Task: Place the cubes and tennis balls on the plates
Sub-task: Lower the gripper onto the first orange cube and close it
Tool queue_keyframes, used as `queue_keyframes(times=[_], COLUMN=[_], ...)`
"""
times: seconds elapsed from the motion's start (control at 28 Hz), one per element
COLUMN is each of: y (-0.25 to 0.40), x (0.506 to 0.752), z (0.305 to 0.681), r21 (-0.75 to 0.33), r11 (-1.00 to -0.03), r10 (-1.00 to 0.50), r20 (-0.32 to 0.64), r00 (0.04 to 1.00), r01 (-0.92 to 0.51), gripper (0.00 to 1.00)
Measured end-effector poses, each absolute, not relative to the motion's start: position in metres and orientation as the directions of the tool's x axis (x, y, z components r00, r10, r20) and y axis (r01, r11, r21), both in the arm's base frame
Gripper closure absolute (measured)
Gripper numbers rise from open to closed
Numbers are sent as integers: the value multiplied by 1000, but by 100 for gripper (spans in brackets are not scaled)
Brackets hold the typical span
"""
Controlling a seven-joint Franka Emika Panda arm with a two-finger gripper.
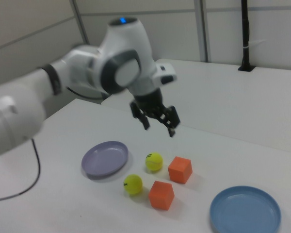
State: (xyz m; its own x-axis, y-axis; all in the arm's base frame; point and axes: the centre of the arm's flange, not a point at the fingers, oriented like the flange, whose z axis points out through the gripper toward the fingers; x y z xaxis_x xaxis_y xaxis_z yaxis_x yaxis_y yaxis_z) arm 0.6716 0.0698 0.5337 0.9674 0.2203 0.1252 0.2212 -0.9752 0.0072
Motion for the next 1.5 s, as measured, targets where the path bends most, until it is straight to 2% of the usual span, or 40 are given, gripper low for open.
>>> queue_keyframes(times=[0.21, 0.43, 0.75, 1.0, 1.11, 1.18, 1.21, 1.36, 1.5], y=[87, 96, 102, 108, 110, 111, 111, 111, 107], x=[701, 716, 720, 723, 723, 723, 723, 724, 728], z=[468, 422, 360, 328, 322, 320, 320, 323, 334], r21=[21, 83, 170, 203, 212, 212, 212, 212, 215], r11=[-969, -964, -948, -943, -940, -939, -940, -943, -946], r10=[247, 262, 282, 280, 283, 284, 283, 273, 261], r20=[133, 137, 58, 46, 41, 39, 39, 47, 69], r00=[960, 955, 958, 959, 958, 958, 958, 961, 963], r01=[246, 253, 269, 265, 269, 270, 269, 258, 241], gripper=[0, 0, 0, 0, 7, 15, 23, 35, 36])
